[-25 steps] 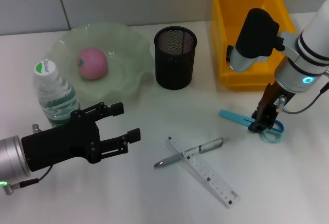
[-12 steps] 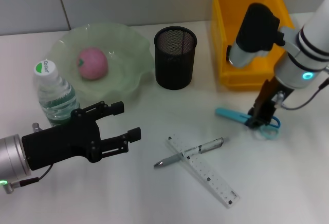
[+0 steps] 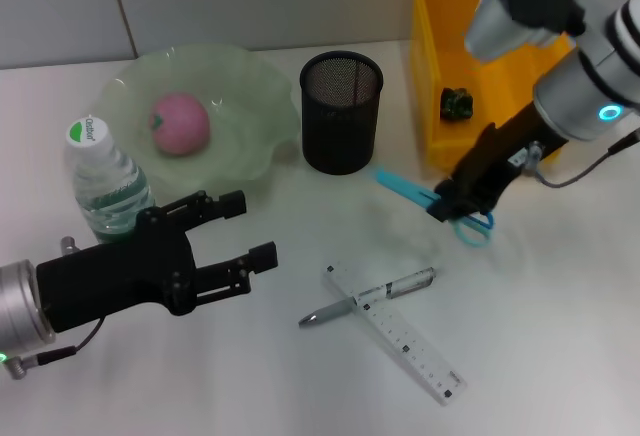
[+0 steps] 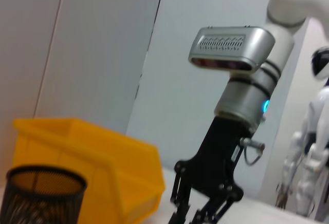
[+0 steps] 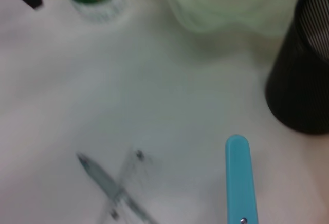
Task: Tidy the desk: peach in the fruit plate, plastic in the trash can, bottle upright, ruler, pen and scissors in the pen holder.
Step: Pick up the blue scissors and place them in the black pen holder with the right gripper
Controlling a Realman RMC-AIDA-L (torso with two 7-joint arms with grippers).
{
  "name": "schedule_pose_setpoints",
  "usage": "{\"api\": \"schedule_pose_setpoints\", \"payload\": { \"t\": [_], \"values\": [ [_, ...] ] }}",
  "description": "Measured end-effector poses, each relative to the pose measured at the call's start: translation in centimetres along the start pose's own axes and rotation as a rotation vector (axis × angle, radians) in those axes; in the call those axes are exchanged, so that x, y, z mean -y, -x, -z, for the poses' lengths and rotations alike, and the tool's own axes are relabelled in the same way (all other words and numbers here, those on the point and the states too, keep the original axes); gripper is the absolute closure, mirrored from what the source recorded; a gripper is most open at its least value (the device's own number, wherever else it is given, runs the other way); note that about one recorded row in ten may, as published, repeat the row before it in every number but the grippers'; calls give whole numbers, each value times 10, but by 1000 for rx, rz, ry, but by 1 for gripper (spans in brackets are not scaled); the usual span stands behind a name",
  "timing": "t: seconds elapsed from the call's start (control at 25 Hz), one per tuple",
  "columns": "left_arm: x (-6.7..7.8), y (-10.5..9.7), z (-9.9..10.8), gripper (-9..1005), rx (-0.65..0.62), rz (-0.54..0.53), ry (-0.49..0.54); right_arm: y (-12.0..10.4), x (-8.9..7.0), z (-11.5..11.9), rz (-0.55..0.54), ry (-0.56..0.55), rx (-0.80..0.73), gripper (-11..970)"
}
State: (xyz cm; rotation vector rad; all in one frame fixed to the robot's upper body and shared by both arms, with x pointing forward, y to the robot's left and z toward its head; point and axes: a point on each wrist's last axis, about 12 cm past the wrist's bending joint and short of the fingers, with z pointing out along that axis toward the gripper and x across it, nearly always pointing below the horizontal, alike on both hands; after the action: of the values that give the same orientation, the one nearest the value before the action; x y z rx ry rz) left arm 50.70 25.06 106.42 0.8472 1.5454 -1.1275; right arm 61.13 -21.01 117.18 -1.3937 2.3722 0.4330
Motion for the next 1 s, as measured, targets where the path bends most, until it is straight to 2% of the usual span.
{"api": "schedule_pose_setpoints", "payload": {
  "t": [0.2, 0.24, 0.44, 0.64, 1.0],
  "values": [
    [5, 2, 0, 194, 38, 6, -27, -11, 1, 14, -32, 52, 184, 727],
    [6, 2, -1, 194, 47, 12, -38, -17, 1, 19, -41, 69, 262, 727],
    [10, 5, -3, 194, 120, 40, -52, -35, 0, 23, -47, 100, 409, 726],
    [11, 7, -3, 194, 158, 52, -54, -63, -4, 19, -56, 122, 592, 726],
    [9, 9, -7, 195, 170, 76, -54, -82, -10, 6, -47, 150, 780, 726]
  ]
}}
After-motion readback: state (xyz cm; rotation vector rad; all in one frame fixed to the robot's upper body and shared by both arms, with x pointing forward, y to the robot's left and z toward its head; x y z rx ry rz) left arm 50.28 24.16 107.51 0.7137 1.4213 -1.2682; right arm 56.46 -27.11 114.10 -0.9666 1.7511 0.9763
